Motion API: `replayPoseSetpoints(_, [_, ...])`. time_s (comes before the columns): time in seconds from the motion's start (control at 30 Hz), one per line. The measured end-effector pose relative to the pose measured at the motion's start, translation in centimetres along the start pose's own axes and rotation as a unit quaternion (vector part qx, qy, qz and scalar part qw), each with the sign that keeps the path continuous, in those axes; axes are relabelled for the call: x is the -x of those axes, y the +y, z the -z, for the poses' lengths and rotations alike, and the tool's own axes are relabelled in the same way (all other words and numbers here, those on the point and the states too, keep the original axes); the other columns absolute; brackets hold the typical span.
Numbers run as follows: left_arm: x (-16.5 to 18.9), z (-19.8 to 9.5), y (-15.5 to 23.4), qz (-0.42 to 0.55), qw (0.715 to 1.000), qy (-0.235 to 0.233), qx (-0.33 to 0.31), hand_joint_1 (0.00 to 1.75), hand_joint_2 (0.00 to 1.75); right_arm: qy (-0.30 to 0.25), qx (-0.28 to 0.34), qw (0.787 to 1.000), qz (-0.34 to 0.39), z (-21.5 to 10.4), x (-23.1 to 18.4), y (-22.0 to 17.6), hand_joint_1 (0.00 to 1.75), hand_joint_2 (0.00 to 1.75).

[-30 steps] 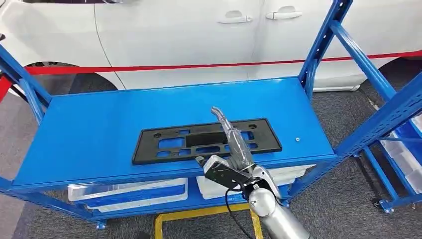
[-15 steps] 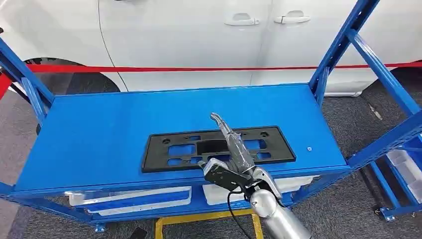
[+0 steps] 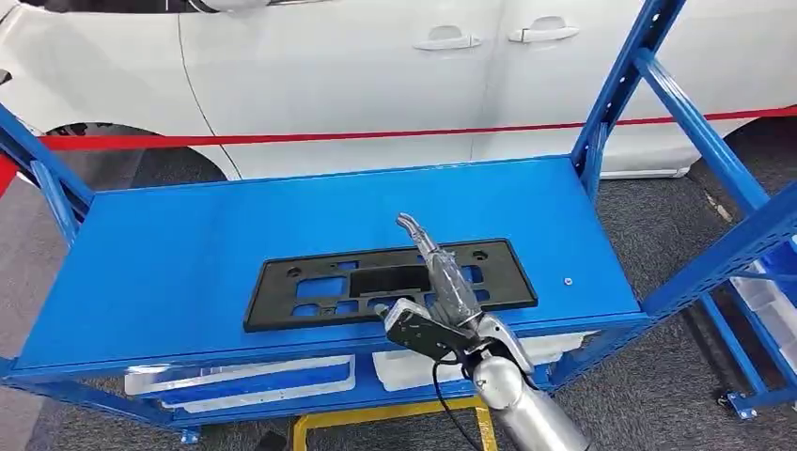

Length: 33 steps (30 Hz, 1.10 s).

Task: Take the parts from the cabinet and place them on the table.

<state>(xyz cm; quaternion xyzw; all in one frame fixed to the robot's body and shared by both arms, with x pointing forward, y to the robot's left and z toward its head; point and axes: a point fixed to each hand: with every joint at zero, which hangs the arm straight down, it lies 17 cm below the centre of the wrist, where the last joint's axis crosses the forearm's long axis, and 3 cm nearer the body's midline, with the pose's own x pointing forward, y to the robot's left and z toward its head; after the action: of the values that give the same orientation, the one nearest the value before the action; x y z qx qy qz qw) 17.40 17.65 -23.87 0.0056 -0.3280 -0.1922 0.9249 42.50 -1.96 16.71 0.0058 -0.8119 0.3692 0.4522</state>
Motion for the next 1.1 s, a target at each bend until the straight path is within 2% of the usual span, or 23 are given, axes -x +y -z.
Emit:
replayPoseSetpoints(0.3, [0.0, 0.1, 0.3, 0.007, 1.0, 0.005, -0.006, 0.0, 0.0, 0.001, -0.019, 1.0, -0.008, 0.2, 0.1, 0.4, 0.0, 1.75])
replayPoseSetpoints(0.53, [-0.5, 0.4, 0.2, 0.027, 1.0, 0.003, 0.002, 0.0, 0.0, -0.018, -0.096, 0.993, -0.059, 1.6, -0.2, 2.4, 0.0, 1.75])
replayPoseSetpoints(0.6, [-0.8, 0.5, 0.0, 0.032, 0.999, 0.003, 0.005, 0.0, 0.0, -0.037, -0.147, 0.983, -0.106, 3.5, -1.5, 3.1, 0.0, 1.75])
replayPoseSetpoints(0.63, [-0.9, 0.6, 0.0, 0.037, 0.999, 0.003, 0.007, 0.0, 0.0, -0.049, -0.192, 0.969, -0.148, 5.0, -2.3, 3.4, 0.0, 1.75])
replayPoseSetpoints(0.67, [-1.3, 0.7, 0.1, 0.041, 0.999, 0.002, 0.009, 0.0, 0.0, -0.056, -0.254, 0.948, -0.183, 5.6, -3.0, 5.3, 0.0, 1.75])
replayPoseSetpoints(0.7, [-1.6, 0.9, 0.2, 0.043, 0.999, -0.001, 0.009, 0.0, 0.0, -0.064, -0.278, 0.937, -0.2, 6.2, -3.8, 5.9, 0.0, 1.75])
replayPoseSetpoints(0.8, [-1.9, 0.9, 0.1, 0.044, 0.999, -0.001, 0.009, 0.0, 0.0, -0.08, -0.297, 0.923, -0.232, 8.0, -5.4, 6.3, 0.0, 1.75])
replayPoseSetpoints(0.93, [-1.7, 0.9, 0.1, 0.044, 0.999, 0.0, 0.008, 0.0, 0.0, -0.085, -0.312, 0.91, -0.26, 8.4, -5.2, 6.7, 0.0, 1.75])
replayPoseSetpoints(1.1, [-1.5, 0.8, 0.1, 0.045, 0.999, 0.001, 0.007, 0.0, 0.0, -0.089, -0.305, 0.909, -0.269, 8.7, -5.1, 6.8, 0.0, 1.75])
